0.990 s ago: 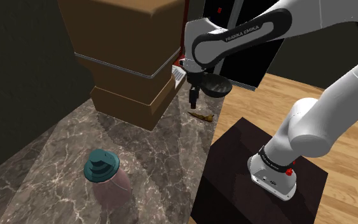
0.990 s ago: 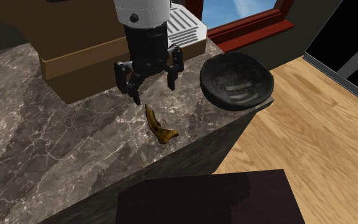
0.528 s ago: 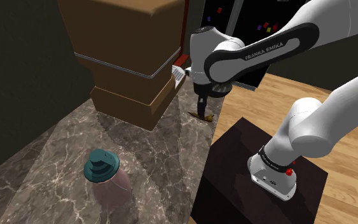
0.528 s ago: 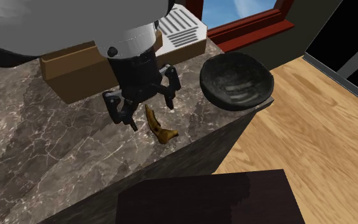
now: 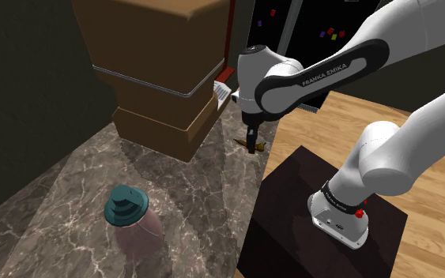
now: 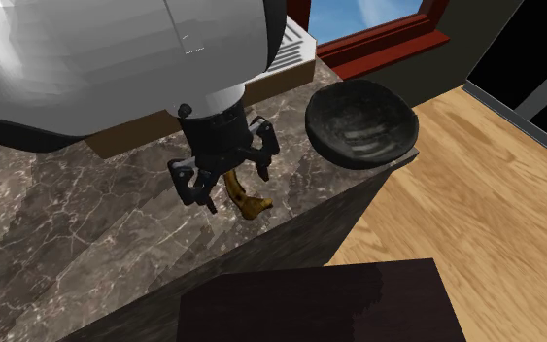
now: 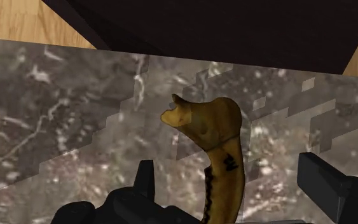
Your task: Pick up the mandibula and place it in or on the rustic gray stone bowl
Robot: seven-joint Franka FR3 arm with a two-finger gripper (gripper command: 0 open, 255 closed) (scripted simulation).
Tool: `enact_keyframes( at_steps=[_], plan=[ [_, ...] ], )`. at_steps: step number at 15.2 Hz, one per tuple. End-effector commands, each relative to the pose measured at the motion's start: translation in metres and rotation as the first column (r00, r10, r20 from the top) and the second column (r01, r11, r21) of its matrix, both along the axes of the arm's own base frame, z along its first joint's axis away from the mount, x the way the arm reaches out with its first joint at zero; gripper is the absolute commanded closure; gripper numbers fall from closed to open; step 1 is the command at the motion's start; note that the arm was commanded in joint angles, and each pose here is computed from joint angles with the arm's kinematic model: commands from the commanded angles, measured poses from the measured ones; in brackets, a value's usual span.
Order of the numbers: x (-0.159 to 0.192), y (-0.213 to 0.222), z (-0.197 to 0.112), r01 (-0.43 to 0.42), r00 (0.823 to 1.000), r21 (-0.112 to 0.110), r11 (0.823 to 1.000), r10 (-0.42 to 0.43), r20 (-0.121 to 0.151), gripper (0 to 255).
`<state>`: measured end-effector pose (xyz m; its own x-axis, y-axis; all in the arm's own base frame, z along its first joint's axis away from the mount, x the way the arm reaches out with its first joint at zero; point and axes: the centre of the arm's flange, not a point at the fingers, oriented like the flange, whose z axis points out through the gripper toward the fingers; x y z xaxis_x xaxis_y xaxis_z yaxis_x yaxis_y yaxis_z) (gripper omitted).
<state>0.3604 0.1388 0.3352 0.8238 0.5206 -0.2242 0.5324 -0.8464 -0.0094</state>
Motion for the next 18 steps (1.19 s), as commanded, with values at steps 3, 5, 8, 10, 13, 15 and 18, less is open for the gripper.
enact_keyframes(
  at_steps=[3, 5, 8, 10, 13, 15, 18],
  plan=[
    [0.000, 0.000, -0.001, 0.000, 1.000, 0.000, 1.000, 0.000, 0.000, 0],
    [0.000, 0.000, -0.001, 0.000, 1.000, 0.000, 1.000, 0.000, 0.000, 255],
    [0.000, 0.000, -0.001, 0.000, 1.000, 0.000, 1.000, 0.000, 0.000, 255],
    [0.000, 0.000, -0.001, 0.000, 1.000, 0.000, 1.000, 0.000, 0.000, 255],
    [0.000, 0.000, -0.001, 0.000, 1.000, 0.000, 1.000, 0.000, 0.000, 255],
    [0.000, 0.000, 0.005, 0.000, 1.000, 0.000, 1.000, 0.000, 0.000, 255],
    [0.000, 0.000, 0.020, 0.000, 1.000, 0.000, 1.000, 0.000, 0.000, 255]
  ],
)
